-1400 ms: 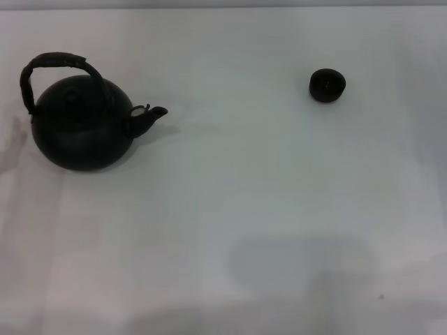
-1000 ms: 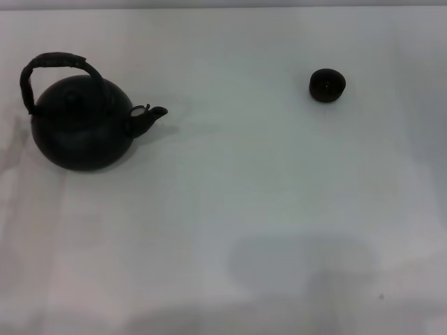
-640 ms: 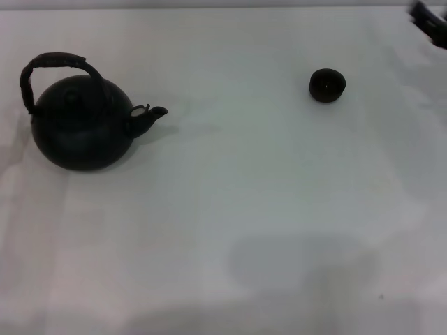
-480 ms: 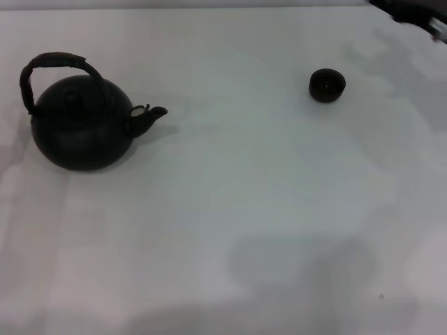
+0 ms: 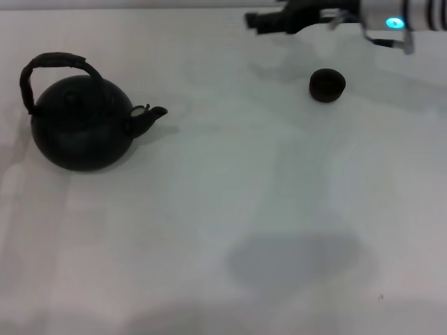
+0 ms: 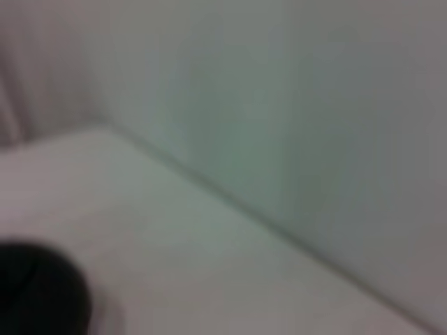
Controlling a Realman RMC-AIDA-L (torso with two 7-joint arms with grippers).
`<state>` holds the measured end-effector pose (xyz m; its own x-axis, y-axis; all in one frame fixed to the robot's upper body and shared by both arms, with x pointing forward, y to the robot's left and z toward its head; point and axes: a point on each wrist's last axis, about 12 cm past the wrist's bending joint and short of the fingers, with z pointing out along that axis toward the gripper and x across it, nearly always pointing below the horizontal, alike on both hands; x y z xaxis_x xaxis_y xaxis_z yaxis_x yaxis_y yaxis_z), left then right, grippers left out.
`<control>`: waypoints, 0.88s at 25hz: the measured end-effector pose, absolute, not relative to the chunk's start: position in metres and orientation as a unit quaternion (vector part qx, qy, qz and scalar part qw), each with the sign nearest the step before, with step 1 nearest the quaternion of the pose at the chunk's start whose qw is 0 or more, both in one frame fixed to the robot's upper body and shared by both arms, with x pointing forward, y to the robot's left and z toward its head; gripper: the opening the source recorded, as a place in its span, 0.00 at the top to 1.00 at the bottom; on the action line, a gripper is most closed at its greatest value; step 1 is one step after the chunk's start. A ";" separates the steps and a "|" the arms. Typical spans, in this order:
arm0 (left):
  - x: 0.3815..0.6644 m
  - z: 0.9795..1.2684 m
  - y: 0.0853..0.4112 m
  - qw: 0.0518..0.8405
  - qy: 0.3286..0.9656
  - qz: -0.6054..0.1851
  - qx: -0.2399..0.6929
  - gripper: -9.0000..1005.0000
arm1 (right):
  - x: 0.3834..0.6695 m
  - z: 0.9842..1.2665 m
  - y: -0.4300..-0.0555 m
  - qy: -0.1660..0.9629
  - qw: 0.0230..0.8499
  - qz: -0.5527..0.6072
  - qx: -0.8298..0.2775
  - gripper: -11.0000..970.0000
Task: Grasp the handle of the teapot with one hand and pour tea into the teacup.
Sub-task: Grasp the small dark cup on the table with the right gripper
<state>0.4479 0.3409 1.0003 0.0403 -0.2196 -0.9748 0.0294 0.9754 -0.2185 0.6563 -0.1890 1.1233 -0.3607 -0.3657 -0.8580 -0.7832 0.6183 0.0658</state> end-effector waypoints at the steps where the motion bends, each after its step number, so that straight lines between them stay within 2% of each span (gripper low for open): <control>1: 0.448 1.000 0.341 0.718 0.687 -0.087 -0.069 0.17 | 0.657 1.123 -0.182 0.791 0.419 0.233 -0.380 0.11; 5: 0.448 1.000 0.340 0.718 0.687 -0.087 -0.069 0.17 | 0.662 1.123 -0.158 0.807 0.373 0.180 -0.421 0.12; 11: 0.448 1.000 0.340 0.718 0.687 -0.087 -0.069 0.17 | 0.668 1.122 -0.141 0.819 0.345 0.053 -0.456 0.13; 22: 0.446 0.998 0.338 0.714 0.691 -0.090 -0.073 0.17 | 0.664 1.109 -0.162 0.850 0.293 0.012 -0.437 0.15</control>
